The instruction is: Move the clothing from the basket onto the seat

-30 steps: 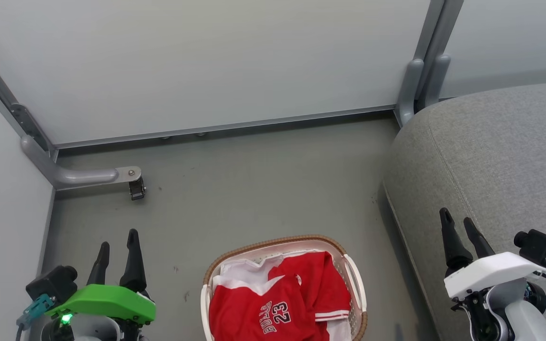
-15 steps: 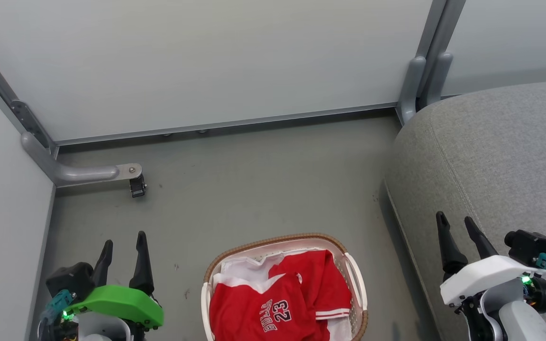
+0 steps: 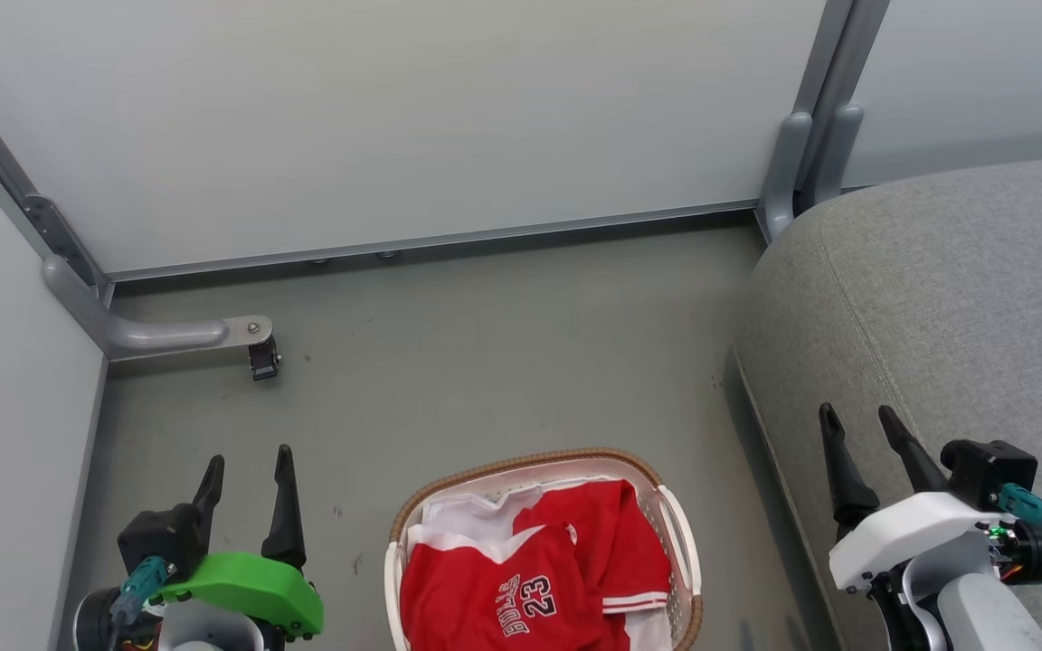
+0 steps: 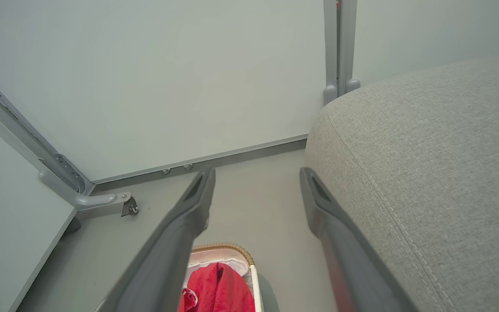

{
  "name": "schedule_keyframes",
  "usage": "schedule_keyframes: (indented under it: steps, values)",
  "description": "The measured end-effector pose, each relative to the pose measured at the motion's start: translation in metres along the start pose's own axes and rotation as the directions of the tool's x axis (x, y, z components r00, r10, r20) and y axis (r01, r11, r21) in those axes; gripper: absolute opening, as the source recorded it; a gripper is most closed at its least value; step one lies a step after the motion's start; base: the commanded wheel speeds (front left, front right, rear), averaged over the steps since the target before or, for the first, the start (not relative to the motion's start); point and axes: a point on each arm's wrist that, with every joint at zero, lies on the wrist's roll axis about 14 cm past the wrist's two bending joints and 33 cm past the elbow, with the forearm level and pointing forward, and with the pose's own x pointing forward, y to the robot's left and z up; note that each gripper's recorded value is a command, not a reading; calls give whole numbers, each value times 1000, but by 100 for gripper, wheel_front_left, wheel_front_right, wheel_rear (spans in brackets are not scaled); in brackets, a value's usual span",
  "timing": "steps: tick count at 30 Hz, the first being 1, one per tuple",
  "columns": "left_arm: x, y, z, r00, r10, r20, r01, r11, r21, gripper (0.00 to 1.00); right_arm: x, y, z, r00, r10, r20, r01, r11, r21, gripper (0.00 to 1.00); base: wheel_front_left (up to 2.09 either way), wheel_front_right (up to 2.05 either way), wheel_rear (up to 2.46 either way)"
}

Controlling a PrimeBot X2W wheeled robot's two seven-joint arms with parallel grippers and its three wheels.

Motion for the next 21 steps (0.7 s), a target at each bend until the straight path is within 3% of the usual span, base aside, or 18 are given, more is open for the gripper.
schedule_keyframes:
  steps: [21]
  values:
    - [0,-5,9,998,-33,50,28,995,96,100,3,6,5,999,20,36,-15,991,-137,100,0,0,0]
